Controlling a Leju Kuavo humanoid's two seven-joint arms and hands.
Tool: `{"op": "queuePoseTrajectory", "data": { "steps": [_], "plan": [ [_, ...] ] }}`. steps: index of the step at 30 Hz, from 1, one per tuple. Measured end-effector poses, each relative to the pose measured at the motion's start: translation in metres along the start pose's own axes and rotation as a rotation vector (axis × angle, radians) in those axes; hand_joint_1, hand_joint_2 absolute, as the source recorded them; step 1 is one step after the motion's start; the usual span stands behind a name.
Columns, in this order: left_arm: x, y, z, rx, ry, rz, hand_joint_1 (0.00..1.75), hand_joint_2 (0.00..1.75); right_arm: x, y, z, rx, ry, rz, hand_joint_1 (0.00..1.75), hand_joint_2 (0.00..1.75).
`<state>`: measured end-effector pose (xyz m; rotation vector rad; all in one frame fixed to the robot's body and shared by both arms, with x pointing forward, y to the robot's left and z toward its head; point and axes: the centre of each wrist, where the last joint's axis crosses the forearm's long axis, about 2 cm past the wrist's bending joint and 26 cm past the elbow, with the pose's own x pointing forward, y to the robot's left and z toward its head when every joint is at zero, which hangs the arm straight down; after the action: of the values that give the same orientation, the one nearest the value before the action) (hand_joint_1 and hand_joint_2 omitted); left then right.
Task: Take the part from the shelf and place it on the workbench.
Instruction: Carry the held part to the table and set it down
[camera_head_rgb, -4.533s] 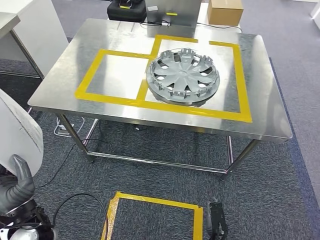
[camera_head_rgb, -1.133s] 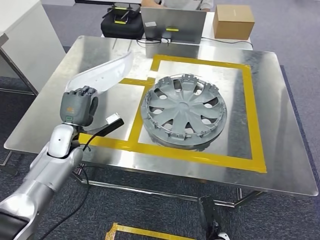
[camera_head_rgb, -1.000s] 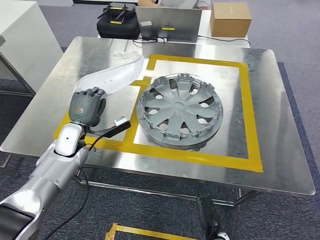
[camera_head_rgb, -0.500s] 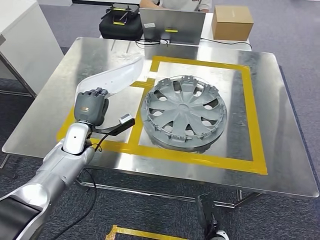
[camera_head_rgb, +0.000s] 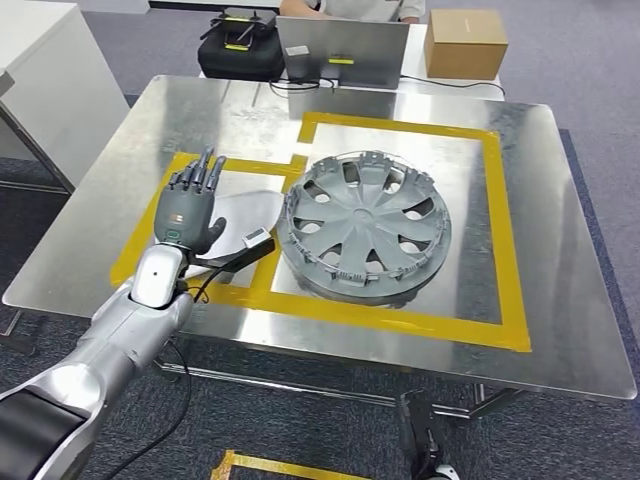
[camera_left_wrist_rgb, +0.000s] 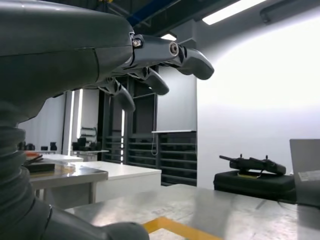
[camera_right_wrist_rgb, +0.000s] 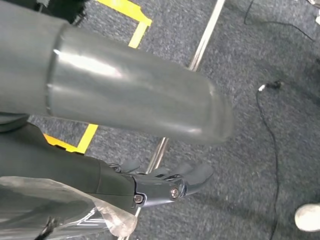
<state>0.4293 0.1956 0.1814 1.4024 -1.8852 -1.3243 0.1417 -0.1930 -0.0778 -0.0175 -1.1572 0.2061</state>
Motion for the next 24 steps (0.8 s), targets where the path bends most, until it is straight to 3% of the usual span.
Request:
{"op": "queuePoseTrajectory", "data": {
  "steps": [1,10,18,24],
  "plan": [
    [-0.001,0.000,-0.001,0.002,0.000,-0.002,0.00,0.00,0.000,0.000,-0.001,0.000,-0.001,0.000,0.00,0.00],
    [-0.002,0.003,-0.003,0.017,0.016,0.034,0.00,0.00,0.001,0.000,-0.001,-0.005,0.010,-0.010,0.00,0.00],
    [0.005,0.020,-0.011,0.149,0.035,0.217,0.00,0.00,-0.001,0.000,0.001,-0.043,0.011,-0.045,0.00,0.00],
    [0.024,0.035,0.006,0.291,0.051,0.438,0.00,0.00,-0.007,0.001,0.008,-0.084,0.019,-0.060,0.00,0.00]
  ]
}}
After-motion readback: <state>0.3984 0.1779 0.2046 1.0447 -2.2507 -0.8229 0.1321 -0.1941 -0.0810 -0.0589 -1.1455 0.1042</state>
